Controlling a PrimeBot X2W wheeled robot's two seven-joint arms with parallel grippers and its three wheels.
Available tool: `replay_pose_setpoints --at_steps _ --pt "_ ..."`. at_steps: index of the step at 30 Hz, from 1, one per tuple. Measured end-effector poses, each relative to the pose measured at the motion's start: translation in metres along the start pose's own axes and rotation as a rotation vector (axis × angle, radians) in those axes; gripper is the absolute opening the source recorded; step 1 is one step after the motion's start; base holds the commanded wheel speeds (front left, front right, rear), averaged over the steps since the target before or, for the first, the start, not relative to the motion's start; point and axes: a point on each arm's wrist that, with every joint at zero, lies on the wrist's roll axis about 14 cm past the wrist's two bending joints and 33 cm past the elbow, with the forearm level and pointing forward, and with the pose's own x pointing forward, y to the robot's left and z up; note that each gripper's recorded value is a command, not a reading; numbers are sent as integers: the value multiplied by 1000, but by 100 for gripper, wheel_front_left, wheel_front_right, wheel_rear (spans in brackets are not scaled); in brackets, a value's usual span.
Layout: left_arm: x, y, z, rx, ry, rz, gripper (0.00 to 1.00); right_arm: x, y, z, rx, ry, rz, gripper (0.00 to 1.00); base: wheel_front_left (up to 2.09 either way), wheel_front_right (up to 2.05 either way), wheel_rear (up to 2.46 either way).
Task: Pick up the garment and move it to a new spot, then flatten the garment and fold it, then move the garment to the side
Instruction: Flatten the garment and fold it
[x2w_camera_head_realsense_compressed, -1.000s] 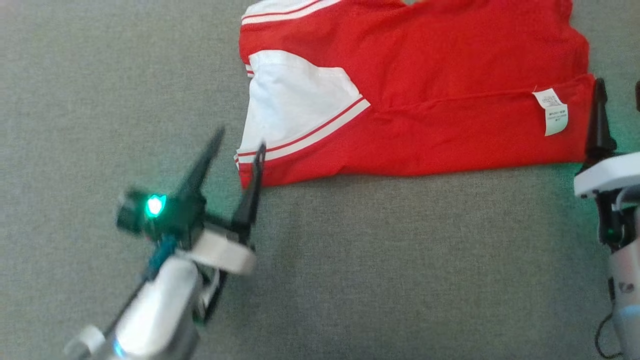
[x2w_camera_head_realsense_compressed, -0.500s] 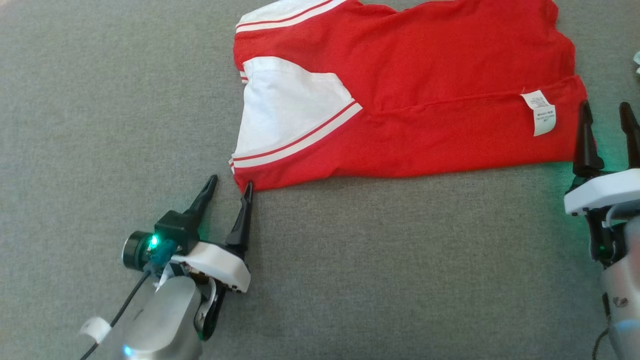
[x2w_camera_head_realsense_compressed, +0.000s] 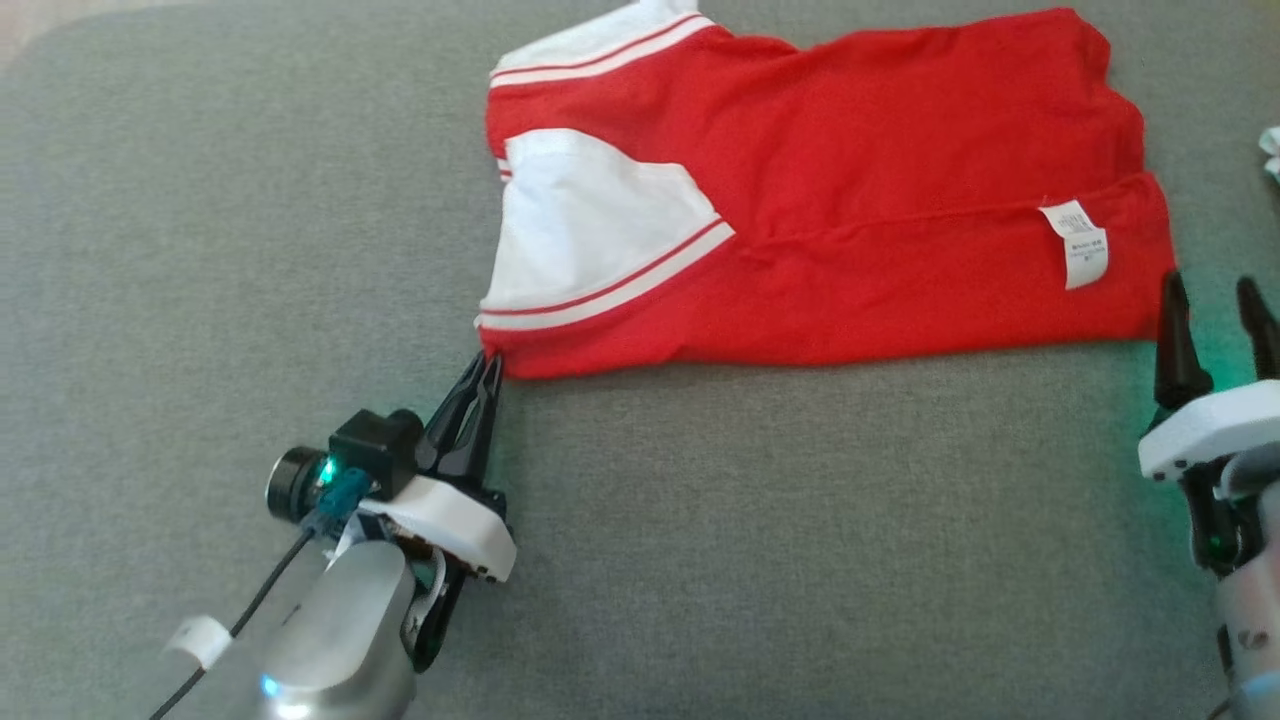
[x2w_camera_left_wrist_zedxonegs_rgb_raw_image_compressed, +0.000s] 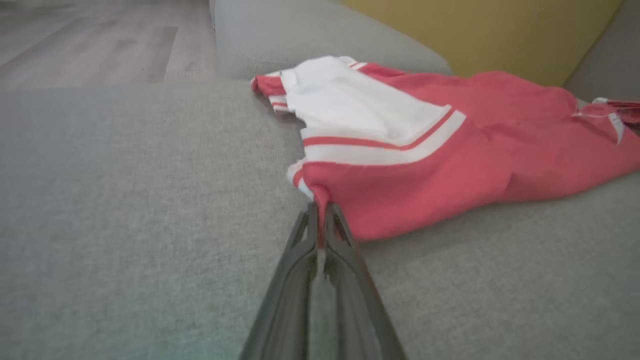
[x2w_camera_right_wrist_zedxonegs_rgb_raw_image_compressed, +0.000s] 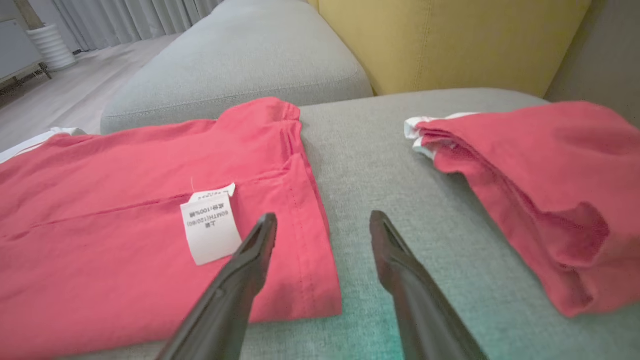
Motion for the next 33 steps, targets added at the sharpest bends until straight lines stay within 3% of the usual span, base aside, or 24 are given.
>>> replay_pose_setpoints --at_steps 3,6,8,11,13,23,33 --pt "-3 -1 18 4 -57 -4 0 0 2 -10 22 56 -2 84 0 0 0" --pt "-11 -2 26 6 -91 -6 0 -1 3 -22 23 125 0 56 0 0 0" --pt "-17 -1 24 9 -92 0 0 -1 3 -32 27 175 -5 45 0 0 0" --pt "-22 3 24 6 -96 14 0 -2 5 -43 39 240 -4 11 0 0 0" --pt "-23 3 27 7 -109 16 0 -1 6 -42 42 252 -1 1 0 0 0" --pt "-45 -4 34 14 -148 15 0 -14 5 -29 37 236 14 0 0 0 0" --pt "-102 -25 -7 -41 -93 32 0 -78 -17 -58 65 287 3 0 0 0 0"
